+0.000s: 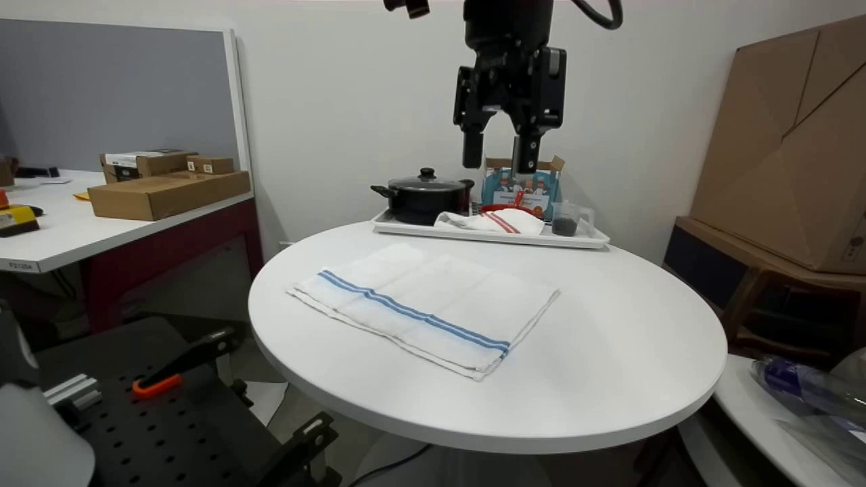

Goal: Fold the towel on the table

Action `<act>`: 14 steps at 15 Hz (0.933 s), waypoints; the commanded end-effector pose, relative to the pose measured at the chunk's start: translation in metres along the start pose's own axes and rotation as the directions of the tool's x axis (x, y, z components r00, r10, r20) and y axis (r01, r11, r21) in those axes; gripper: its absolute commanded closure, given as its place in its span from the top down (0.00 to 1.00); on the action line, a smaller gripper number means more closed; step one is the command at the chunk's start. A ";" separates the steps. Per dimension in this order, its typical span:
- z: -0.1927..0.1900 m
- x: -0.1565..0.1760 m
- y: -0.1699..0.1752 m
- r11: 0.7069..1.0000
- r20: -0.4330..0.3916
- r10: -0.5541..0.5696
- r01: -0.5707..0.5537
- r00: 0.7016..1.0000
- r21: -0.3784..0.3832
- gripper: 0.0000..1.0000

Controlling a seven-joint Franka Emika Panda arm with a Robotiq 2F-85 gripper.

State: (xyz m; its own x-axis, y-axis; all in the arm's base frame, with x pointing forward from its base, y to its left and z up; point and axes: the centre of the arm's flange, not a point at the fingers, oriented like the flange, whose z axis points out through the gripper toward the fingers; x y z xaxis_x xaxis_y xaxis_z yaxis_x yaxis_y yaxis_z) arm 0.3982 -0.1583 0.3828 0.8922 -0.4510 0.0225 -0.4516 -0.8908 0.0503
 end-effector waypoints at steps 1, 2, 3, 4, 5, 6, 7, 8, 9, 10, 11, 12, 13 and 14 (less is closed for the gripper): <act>0.019 0.014 -0.005 1.000 -0.020 0.013 -0.014 1.000 -0.006 1.00; 0.024 0.015 -0.006 1.000 -0.028 0.018 -0.018 0.999 -0.006 1.00; 0.029 0.017 -0.007 1.000 -0.033 0.024 -0.024 0.999 -0.008 1.00; 0.035 0.019 -0.007 1.000 -0.037 0.024 -0.025 0.999 -0.011 1.00; 0.041 0.021 -0.007 1.000 -0.039 0.026 -0.027 0.999 -0.012 1.00; 0.046 0.023 -0.006 1.000 -0.040 0.027 -0.027 0.999 -0.010 1.00; 0.052 0.025 -0.006 1.000 -0.041 0.026 -0.026 0.999 -0.010 1.00; 0.058 0.028 -0.007 1.000 -0.040 0.022 -0.022 0.999 -0.007 1.00; 0.064 0.030 -0.007 1.000 -0.039 0.018 -0.018 0.999 -0.006 1.00; 0.071 0.033 -0.006 1.000 -0.041 0.014 -0.015 0.999 -0.011 1.00; 0.077 0.035 -0.005 1.000 -0.040 0.014 -0.015 0.999 -0.010 1.00; 0.084 0.038 -0.003 1.000 -0.038 0.015 -0.015 0.999 -0.010 1.00; 0.092 0.041 -0.001 1.000 -0.036 0.017 -0.018 0.999 -0.009 1.00; 0.099 0.044 0.000 1.000 -0.033 0.020 -0.020 0.999 -0.007 1.00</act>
State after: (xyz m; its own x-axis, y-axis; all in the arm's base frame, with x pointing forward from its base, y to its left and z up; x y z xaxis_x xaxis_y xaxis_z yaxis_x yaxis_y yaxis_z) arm 0.4248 -0.1711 0.3056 0.8822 -0.4682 0.0504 -0.4705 -0.8808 0.0532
